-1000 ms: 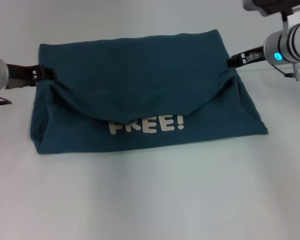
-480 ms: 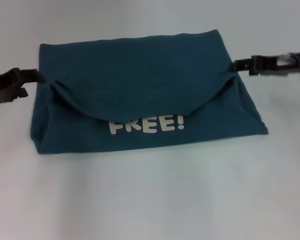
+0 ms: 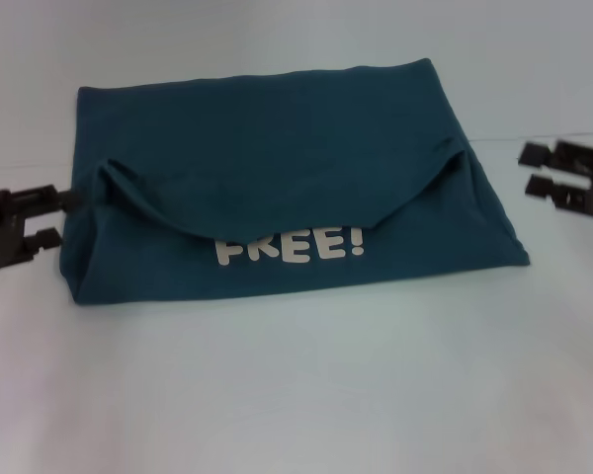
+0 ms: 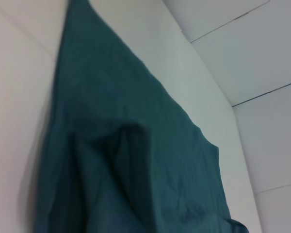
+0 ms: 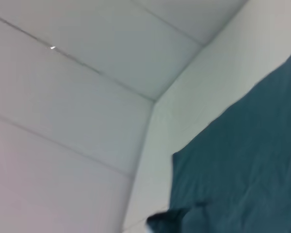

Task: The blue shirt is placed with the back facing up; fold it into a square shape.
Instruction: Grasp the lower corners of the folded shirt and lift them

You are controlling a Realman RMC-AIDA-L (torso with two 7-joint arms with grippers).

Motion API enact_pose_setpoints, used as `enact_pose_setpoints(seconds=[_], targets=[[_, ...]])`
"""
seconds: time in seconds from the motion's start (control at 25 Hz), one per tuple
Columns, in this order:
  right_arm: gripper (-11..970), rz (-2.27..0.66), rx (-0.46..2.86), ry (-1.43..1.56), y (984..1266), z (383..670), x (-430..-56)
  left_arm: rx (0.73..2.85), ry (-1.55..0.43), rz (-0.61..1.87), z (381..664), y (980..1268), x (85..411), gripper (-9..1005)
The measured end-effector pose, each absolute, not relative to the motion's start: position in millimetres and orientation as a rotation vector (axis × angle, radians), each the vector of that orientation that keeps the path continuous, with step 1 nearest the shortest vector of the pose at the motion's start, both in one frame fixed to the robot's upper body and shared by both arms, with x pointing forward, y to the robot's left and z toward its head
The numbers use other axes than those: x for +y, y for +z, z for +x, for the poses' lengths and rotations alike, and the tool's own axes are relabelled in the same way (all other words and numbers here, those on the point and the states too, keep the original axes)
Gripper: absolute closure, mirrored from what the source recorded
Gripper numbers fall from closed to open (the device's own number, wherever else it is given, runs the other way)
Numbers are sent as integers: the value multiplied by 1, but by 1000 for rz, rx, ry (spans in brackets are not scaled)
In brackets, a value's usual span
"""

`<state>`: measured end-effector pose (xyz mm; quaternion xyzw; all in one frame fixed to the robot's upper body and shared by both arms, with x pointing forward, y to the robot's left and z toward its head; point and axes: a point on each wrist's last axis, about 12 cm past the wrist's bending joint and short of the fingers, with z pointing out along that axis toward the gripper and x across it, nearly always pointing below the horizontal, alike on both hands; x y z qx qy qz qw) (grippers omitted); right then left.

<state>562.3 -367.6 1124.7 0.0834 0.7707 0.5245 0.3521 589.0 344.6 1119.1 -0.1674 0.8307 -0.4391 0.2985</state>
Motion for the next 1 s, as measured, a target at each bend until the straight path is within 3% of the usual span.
enact_pose_setpoints(seconds=[0.2, 0.48, 1.0], targets=[[226, 137, 2022, 1397, 1117, 546, -365, 2209, -1120, -415, 583, 1102, 348, 321], [227, 129, 2048, 1353, 1113, 553, -361, 2284, -913, -297, 595, 1085, 343, 329], [227, 165, 2063, 1324, 1109, 553, -364, 2352, -805, -233, 602, 1069, 321, 344]])
